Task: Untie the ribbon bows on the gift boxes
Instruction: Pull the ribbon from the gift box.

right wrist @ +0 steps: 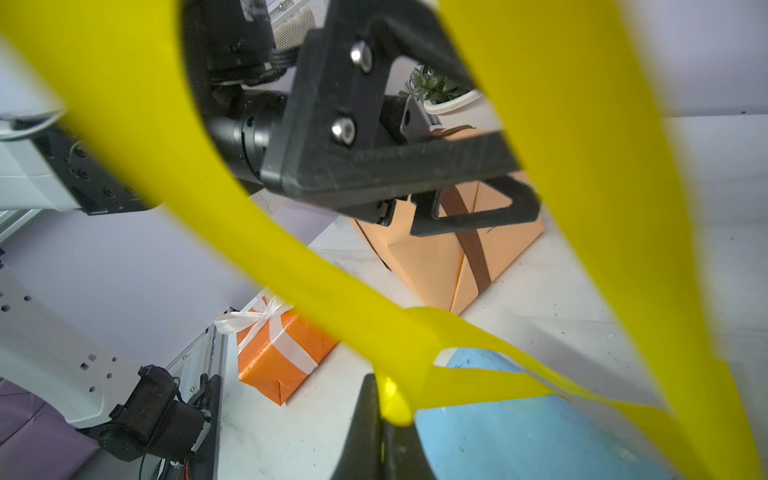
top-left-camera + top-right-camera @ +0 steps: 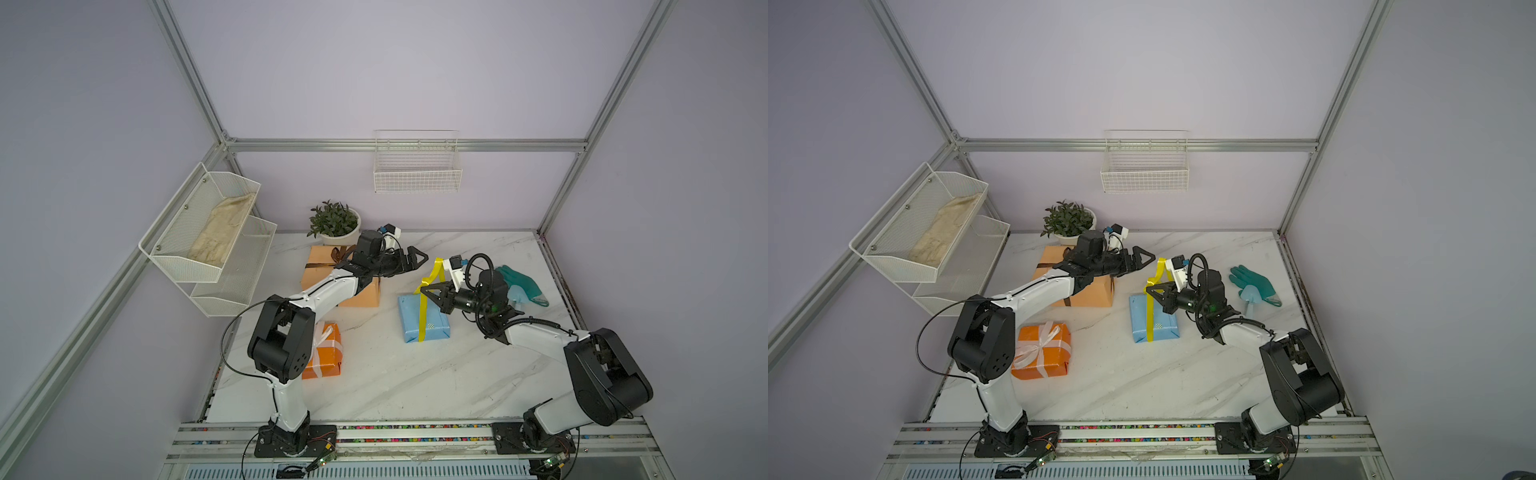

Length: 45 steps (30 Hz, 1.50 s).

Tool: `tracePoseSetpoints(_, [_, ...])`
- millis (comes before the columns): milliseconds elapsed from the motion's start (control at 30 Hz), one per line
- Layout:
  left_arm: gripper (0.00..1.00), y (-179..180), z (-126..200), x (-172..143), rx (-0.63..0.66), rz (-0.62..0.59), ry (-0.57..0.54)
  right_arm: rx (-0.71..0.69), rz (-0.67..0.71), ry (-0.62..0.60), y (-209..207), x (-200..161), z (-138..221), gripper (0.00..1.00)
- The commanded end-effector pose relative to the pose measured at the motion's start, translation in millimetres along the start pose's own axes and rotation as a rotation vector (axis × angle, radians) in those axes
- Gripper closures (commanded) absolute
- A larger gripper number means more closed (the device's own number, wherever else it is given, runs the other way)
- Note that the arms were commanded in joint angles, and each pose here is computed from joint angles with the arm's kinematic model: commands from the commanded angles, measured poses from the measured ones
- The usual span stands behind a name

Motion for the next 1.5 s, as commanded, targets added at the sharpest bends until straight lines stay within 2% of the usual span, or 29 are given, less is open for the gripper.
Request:
tracePoseSetpoints(0, [0.00,2.6,35.0,7.5,0.092,-0.054,-0.055,0.014,0.044,-0.054,19.7,32.6,-3.1,1.00])
tracePoseSetpoints(233, [0.00,-0.3,62.0,-13.7,0.124,-0.028,-0.055,-0.020,0.123,-0.097,40.5,58.5,5.1,1.00])
tracePoseSetpoints(433, [0.00,-1.7,72.5,-33.4,0.117,0.011,-0.036,0.024,0.157,-0.126,70.1,79.2,13.5,1.00])
tracePoseSetpoints(633, [0.00,-2.6,77.3,-47.4,0.111,0.034,-0.020,0.012,0.231,-0.163,95.4,105.0,22.2,1.00])
tracePoseSetpoints(967, [0.00,-5.1,59.4,-67.3,0.081,0.032,0.042,0.008,0.275,-0.226,119.3,135.2,28.9,1.00])
tracePoseSetpoints(1167, [0.00,-0.8,49.1,-79.7,0.080,0.051,0.066,0.008,0.312,-0.272,148.6,160.0,41.7,1.00])
tracePoseSetpoints(1467, [0.00,-3.4,34.5,-86.9,0.048,0.056,0.088,-0.045,0.378,-0.453,199.1,201.2,82.8,1.00])
Point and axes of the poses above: each gripper's point midway between its finger pads, its own z axis back along the fingers, its own y axis along the line the jaws close on, x = y × z, the point moved 4 cm from there along z, back along the fingers, and after that the axes turned 15 degrees about -z, right-handed, at the moved point
